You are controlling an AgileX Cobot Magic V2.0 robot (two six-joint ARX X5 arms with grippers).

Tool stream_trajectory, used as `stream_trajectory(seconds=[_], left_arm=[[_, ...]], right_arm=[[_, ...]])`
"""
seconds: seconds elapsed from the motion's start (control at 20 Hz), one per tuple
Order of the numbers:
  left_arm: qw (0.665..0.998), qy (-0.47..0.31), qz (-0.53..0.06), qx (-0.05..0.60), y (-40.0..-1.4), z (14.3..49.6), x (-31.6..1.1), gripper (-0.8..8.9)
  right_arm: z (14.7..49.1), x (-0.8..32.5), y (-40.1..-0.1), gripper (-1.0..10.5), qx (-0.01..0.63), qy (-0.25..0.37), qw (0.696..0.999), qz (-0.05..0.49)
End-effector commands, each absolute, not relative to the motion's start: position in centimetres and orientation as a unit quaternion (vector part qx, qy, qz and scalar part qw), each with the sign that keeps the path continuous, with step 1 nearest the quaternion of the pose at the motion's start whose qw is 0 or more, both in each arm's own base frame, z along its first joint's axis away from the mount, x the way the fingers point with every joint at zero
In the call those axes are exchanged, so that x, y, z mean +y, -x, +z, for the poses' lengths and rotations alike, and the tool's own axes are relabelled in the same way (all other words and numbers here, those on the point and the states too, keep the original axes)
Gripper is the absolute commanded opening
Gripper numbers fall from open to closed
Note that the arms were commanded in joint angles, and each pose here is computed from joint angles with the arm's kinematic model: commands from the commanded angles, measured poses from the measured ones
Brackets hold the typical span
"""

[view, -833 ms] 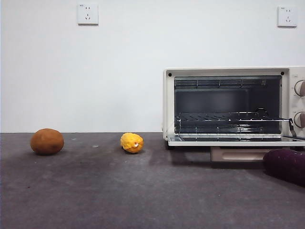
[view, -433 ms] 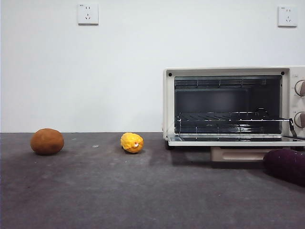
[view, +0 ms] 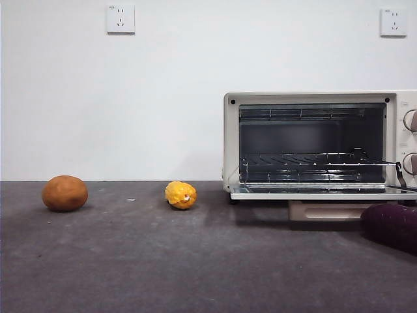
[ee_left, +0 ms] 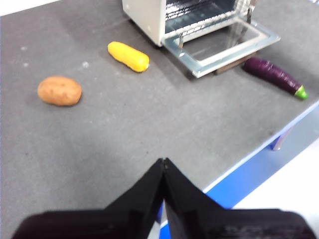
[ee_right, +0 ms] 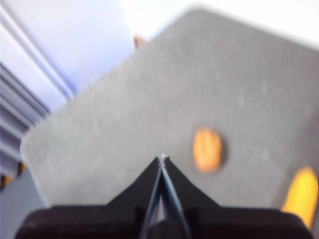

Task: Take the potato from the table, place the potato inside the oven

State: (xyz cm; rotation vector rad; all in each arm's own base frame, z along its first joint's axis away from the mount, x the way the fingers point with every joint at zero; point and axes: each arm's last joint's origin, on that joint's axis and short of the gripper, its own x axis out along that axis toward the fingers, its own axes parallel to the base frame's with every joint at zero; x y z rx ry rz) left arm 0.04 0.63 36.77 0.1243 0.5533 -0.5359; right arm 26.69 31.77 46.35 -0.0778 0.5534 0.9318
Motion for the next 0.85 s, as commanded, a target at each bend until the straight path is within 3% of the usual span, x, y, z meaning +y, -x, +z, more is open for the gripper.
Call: stream_trajectory(seconds=[0.05, 0.4, 0.75, 0.85], left_arm=[[0.927, -0.068, -0.257, 0.266, 0.2, 35.6, 0.9, -0.08], [0.928, -0.073, -0.246, 0.270, 0.3, 34.2, 1.1, -0.04], [0.934, -0.092, -0.224, 0.261, 0.2, 34.2, 1.2, -0.04], [0.945, -0.108, -0.178, 0.251, 0.1, 34.3, 1.5, -0.04]], right_arm=[[43.8, 33.7, -28.4, -0.1, 0.274, 0.055, 0.858, 0.431], [37.3, 39.3, -33.1, 0.0, 0.195, 0.108, 0.883, 0.414], [31.1, 42.8, -36.0, 0.2, 0.166, 0.109, 0.888, 0.415], [29.6, 43.3, -36.5, 2.0, 0.170, 0.109, 0.888, 0.414]])
